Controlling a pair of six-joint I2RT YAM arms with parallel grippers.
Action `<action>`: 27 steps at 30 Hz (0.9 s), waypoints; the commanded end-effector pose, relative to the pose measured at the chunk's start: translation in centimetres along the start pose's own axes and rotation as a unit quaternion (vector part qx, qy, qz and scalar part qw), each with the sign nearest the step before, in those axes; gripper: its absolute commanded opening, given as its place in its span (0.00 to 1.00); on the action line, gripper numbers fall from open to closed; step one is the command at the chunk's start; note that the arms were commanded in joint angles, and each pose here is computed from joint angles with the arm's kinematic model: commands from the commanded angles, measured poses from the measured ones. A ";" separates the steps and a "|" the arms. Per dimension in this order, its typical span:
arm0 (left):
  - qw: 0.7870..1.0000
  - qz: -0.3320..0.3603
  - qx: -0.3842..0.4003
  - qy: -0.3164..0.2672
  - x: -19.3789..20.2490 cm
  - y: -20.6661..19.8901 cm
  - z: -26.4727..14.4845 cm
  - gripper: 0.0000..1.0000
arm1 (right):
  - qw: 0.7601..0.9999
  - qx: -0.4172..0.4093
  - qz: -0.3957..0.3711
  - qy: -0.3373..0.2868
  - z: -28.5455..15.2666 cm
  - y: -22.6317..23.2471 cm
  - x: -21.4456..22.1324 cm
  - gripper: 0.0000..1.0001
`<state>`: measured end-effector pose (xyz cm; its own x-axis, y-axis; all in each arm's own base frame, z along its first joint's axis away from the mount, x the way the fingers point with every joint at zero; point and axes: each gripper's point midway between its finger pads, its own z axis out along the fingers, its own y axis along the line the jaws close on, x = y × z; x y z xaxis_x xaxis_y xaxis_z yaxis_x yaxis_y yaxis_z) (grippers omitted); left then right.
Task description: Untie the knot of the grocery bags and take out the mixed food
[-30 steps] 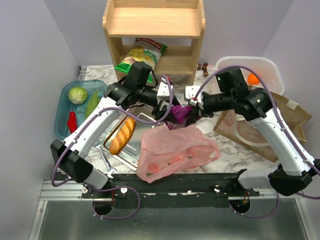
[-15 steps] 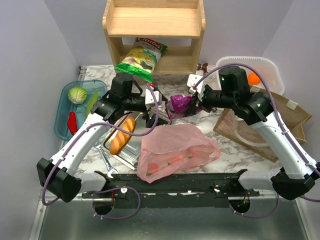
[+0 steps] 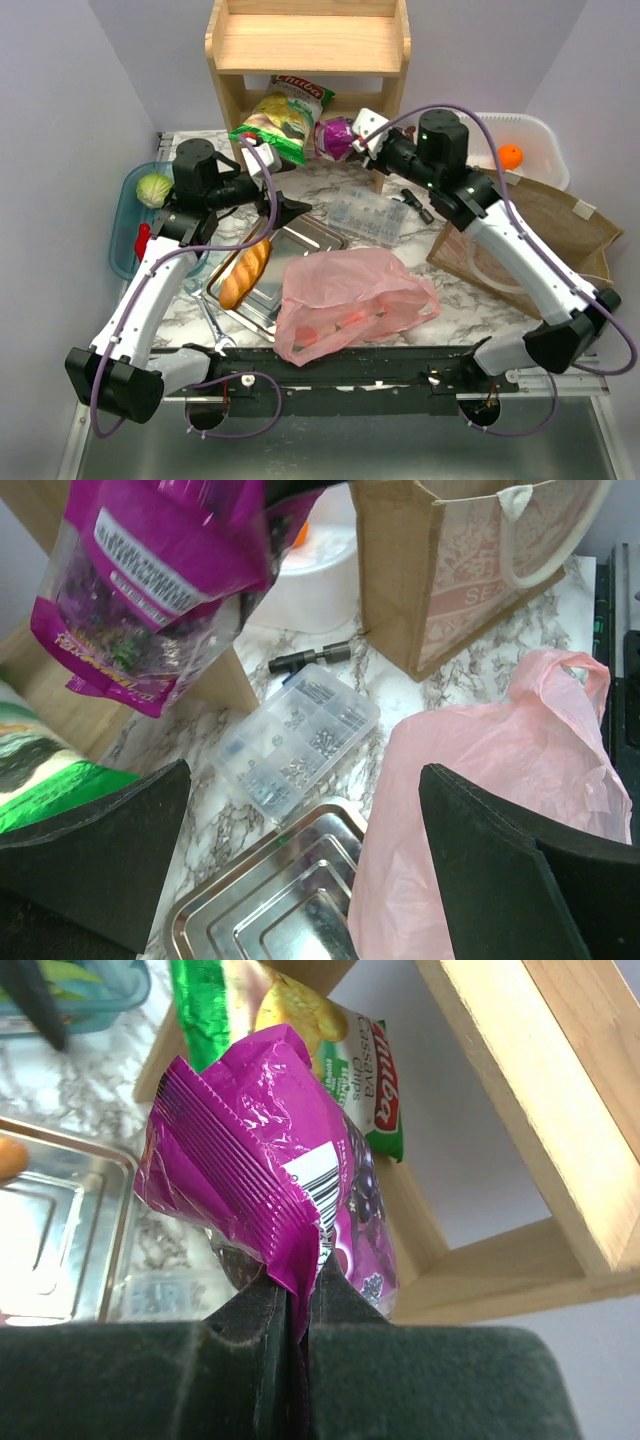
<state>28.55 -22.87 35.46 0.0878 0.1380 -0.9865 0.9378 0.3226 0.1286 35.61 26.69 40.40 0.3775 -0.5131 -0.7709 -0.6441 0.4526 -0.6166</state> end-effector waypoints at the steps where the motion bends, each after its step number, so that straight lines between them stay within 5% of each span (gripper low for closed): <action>1: 0.999 0.000 -0.032 -0.013 -1.0 0.6 -1.7 0.99 | 0.989 0.117 -0.066 -0.066 1.8 -6.1 -3.4 0.01; 10: 0.999 -0.008 -0.037 -0.018 -1.0 -0.5 -3.0 0.98 | 0.979 0.174 -0.096 -0.039 4.8 -10.1 0.4 0.01; 27: 0.999 -0.011 -0.042 -0.023 -1.3 0.5 -3.4 0.98 | 0.972 0.167 -0.166 0.003 11.8 -9.8 10.1 0.01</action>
<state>27.88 -19.63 36.30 0.0696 0.1082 -0.9917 0.9017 0.4184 0.1090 52.87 25.54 32.11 0.4041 -0.6874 -0.6035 -0.3932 0.4652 -0.7931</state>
